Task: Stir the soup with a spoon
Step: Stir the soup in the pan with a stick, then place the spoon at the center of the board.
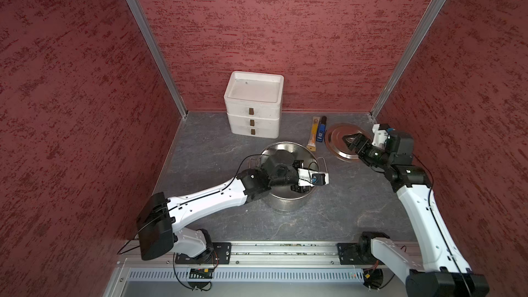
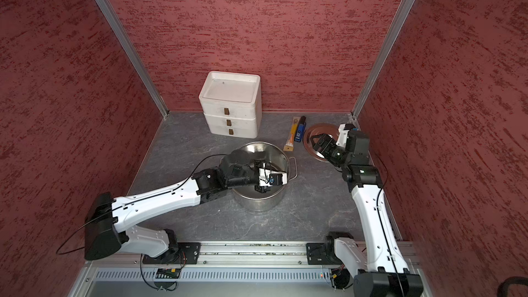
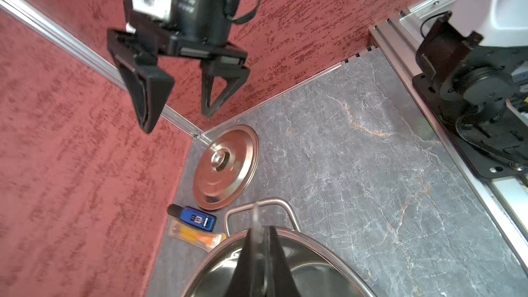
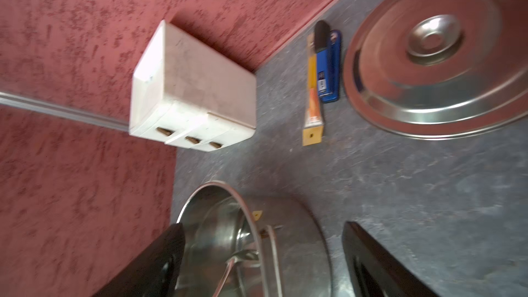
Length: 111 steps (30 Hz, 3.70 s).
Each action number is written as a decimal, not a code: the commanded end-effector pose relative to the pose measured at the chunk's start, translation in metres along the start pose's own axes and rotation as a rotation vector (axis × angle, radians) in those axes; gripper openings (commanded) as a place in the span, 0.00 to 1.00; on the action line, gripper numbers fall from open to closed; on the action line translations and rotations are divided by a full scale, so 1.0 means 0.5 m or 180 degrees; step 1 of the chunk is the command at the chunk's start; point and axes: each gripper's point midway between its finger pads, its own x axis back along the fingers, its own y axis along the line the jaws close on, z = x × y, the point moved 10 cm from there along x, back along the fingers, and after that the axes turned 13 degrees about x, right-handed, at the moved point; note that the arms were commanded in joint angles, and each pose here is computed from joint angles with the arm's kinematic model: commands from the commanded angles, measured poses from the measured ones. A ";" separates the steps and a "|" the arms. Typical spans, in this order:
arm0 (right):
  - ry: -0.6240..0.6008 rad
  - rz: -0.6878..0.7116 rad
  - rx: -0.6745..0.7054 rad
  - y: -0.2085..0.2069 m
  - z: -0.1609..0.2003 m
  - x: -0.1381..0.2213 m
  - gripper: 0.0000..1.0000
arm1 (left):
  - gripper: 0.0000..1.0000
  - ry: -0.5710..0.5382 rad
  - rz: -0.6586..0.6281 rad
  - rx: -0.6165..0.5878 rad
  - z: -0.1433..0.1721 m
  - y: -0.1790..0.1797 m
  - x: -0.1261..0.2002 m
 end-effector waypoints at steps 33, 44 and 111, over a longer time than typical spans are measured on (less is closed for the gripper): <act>0.1952 -0.3231 -0.0290 0.395 0.000 -0.041 0.44 | 0.00 -0.0145 -0.1471 -0.3077 -0.156 0.045 0.166; 0.1926 -0.3021 -0.0159 0.387 0.000 -0.054 0.00 | 0.00 -0.0102 -0.1514 -0.2921 -0.151 0.051 0.166; 0.1435 -0.0418 -0.0029 -0.265 0.330 -0.259 0.27 | 1.00 -0.0214 -0.4181 0.4240 0.216 0.297 0.529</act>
